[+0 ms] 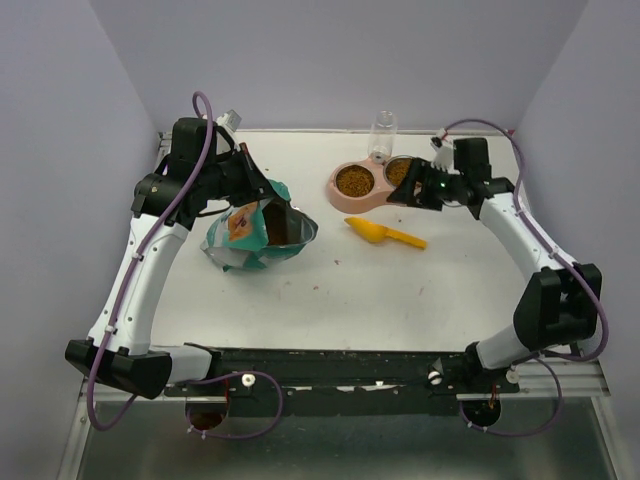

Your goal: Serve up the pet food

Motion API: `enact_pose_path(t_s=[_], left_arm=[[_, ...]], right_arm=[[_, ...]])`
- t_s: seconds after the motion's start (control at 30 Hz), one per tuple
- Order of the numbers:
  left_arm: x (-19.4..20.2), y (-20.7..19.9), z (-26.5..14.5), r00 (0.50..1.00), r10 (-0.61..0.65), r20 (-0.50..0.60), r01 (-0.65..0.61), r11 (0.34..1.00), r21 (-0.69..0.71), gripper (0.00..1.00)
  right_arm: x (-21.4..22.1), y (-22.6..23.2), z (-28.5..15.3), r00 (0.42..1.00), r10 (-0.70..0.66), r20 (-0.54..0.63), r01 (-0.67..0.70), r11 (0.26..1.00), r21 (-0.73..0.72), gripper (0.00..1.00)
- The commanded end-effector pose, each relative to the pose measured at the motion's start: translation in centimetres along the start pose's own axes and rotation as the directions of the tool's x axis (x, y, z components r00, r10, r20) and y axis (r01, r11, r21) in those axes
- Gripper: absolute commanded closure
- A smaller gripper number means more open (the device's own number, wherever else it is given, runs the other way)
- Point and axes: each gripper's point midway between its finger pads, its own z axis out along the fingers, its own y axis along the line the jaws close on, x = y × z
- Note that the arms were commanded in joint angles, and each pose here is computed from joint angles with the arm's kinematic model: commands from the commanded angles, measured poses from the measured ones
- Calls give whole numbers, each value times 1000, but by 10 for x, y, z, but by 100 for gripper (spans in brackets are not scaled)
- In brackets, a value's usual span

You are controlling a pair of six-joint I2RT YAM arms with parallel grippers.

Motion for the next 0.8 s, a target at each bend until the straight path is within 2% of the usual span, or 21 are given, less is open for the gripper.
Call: enact_pose_path(t_s=[0.0,0.13,0.3,0.43,0.63,0.7,0.77], left_arm=[[-17,-43,-30,994,57,93,-71,984,161,100],[-19,-45,-30,994,60,96,-75,984,162,100],[-20,-46,-29,994,56,98,-72,984,162,100],[-20,-46,-32,993,59,104,-75,984,162,100],[-18,-46,-35,992,62,107,-79,984,160,100],[-18,-47,-36,992,62,109,-79,984,163,100],[-17,-47,-37,993,61,106,-78,983,166,100]], right_arm=[[-25,136,-17,979,-196,58,205,933,-296,21],[-12,233,-27,956,-286,72,290,868,-403,22],[31,303,-27,896,-440,53,418,799,-432,24],[50,321,-26,857,-511,62,495,783,-376,26],[60,314,-12,795,-603,68,604,778,-174,36],[60,310,-4,776,-627,59,630,771,-89,43],[66,318,1,754,-655,56,657,751,-65,51]])
